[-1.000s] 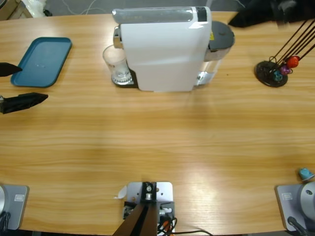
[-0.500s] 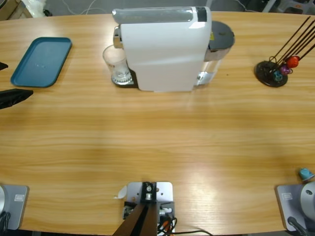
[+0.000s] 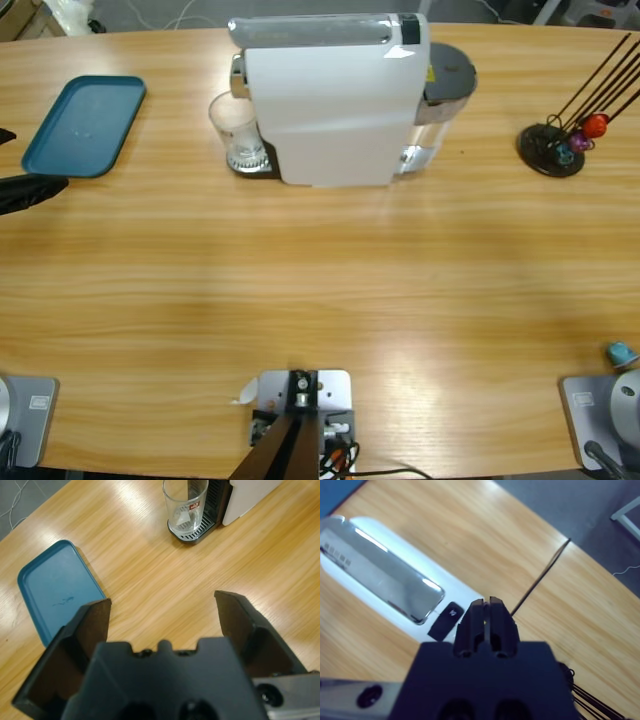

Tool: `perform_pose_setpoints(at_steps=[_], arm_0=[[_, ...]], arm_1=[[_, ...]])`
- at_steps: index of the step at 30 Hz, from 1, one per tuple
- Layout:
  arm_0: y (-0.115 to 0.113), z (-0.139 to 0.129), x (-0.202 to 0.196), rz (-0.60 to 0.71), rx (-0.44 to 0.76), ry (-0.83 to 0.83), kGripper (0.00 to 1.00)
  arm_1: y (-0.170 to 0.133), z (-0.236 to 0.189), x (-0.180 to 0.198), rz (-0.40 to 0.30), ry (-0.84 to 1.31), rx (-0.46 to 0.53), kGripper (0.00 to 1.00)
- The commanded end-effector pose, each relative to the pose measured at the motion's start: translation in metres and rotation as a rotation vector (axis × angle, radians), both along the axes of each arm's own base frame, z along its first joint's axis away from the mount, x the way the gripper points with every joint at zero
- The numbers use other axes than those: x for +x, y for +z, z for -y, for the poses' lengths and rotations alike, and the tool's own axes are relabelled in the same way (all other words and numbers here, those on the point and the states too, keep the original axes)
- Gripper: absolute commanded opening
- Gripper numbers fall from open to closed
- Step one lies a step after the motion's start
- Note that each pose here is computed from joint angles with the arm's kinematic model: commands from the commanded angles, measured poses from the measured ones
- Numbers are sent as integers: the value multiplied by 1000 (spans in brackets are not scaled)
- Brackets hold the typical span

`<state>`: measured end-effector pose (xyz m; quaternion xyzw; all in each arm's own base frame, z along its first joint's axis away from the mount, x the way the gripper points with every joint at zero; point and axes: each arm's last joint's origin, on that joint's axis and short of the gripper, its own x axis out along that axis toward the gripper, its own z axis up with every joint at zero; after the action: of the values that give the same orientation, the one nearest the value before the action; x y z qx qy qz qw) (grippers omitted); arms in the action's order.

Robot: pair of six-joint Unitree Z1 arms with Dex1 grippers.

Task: Pour coffee

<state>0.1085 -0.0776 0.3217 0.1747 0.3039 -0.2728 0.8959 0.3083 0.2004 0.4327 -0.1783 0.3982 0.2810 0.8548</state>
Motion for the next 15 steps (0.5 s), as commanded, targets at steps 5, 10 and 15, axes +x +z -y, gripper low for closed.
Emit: perform_pose_setpoints(at_steps=[5,10,15], arm_0=[[-10,3,6,-56,36,28,895],[-10,3,7,-57,37,28,895],[-11,3,7,-60,38,27,895]], arm_1=[[-30,-33,9,-130,93,-80,0],[-36,-32,8,-158,93,-97,0],[-35,-30,6,-162,93,-97,0]])
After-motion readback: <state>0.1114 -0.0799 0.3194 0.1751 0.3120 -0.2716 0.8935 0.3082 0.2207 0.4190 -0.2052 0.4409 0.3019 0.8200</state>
